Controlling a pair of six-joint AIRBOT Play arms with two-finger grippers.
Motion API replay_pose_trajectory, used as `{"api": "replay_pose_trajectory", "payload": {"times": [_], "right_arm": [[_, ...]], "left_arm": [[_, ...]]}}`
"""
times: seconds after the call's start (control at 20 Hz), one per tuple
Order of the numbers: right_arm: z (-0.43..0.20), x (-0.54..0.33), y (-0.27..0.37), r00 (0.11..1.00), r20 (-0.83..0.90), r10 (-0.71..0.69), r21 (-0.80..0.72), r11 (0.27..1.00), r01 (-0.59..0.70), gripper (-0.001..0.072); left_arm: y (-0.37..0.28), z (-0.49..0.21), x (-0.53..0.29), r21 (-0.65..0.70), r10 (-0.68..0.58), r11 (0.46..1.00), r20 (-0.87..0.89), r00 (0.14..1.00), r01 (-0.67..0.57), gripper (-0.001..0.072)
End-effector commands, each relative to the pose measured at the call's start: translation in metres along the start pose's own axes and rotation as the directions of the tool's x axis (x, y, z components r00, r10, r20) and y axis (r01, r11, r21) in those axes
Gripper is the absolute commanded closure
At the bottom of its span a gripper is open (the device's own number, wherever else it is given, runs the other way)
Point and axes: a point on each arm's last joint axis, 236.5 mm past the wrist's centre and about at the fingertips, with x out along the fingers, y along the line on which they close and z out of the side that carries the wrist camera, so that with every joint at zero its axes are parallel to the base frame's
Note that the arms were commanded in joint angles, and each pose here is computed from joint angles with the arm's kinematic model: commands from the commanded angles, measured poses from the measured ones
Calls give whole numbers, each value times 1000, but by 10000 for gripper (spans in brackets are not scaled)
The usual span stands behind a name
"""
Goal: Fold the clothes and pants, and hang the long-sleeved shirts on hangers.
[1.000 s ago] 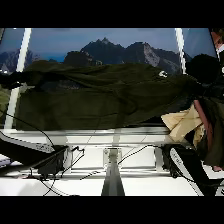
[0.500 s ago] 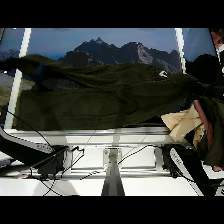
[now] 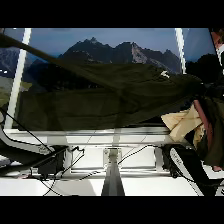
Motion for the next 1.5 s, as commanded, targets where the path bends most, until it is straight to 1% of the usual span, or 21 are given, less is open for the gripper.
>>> {"api": "replay_pose_trajectory", "payload": {"times": [0.0, 0.1, 0.25, 0.35, 0.45, 0.55, 0.6, 0.65, 0.7, 0.75, 0.8, 0.9, 1.0, 1.05, 1.1, 1.15, 1.25, 1.35, 1.45], "right_arm": [[0, 0, -5, 1000, 3, -19, -6, 1000, 20, 677], [0, 0, -5, 1000, 2, -20, -6, 1000, 20, 677], [0, 0, -5, 1000, 1, -22, -7, 1000, 22, 677], [0, 0, -5, 1000, 0, -22, -7, 1000, 22, 677], [0, 0, -5, 1000, 0, -22, -7, 1000, 22, 676], [0, 0, -5, 1000, -1, -21, -7, 1000, 21, 676], [0, 0, -5, 1000, -1, -20, -6, 1000, 20, 676], [0, 0, -4, 1000, -1, -18, -5, 1000, 18, 676], [0, 0, -4, 1000, 1, -16, -5, 1000, 16, 676], [1, 0, -4, 1000, 4, -16, -5, 1000, 16, 676], [1, 0, -4, 1000, 6, -15, -4, 1000, 15, 676], [1, 0, -4, 1000, 7, -15, -4, 1000, 15, 676], [1, 0, -4, 1000, 5, -15, -4, 1000, 15, 676], [1, 0, -4, 1000, 3, -14, -4, 1000, 15, 676], [1, 0, -3, 1000, 3, -14, -4, 1000, 14, 677], [1, 0, -3, 1000, 3, -14, -4, 1000, 14, 677], [1, 0, -4, 1000, 3, -14, -4, 1000, 14, 676], [1, 0, -4, 1000, 4, -15, -4, 1000, 15, 677], [2, 0, -3, 1000, 10, -14, -5, 1000, 14, 676]], "left_arm": [[11, -52, 1, 62, 30, 998, -179, 983, -19, 690], [-3, -117, 12, 39, -35, 998, -369, 929, 53, 690], [-20, -209, 18, 14, -96, 991, -602, 793, 131, 689], [-36, -249, 24, -21, -143, 984, -682, 717, 176, 689], [-49, -275, 28, -45, -175, 976, -738, 651, 211, 688], [-55, -286, 31, -53, -186, 973, -758, 625, 225, 687], [-57, -285, 31, -51, -187, 972, -757, 626, 228, 631], [-55, -284, 31, -49, -183, 973, -756, 629, 225, 316], [-51, -280, 29, -75, -171, 982, -752, 637, 175, 73], [-41, -276, 24, -100, -143, 990, -752, 643, 103, 72], [-33, -271, 17, -119, -128, 991, -749, 650, 58, 73], [-17, -260, -4, -157, -116, 988, -742, 660, -3, 75], [1, -251, -31, -268, -134, 959, -725, 675, -97, 75], [8, -249, -46, -326, -157, 937, -718, 678, -128, 79], [13, -251, -64, -380, -194, 914, -716, 671, -142, 143], [13, -255, -82, -425, -240, 895, -717, 654, -137, 172], [4, -269, -117, -513, -351, 851, -712, 608, -110, 172], [-12, -285, -143, -614, -440, 782, -668, 600, -110, 178], [-30, -305, -154, -711, -489, 692, -592, 641, -129, 210]]}}
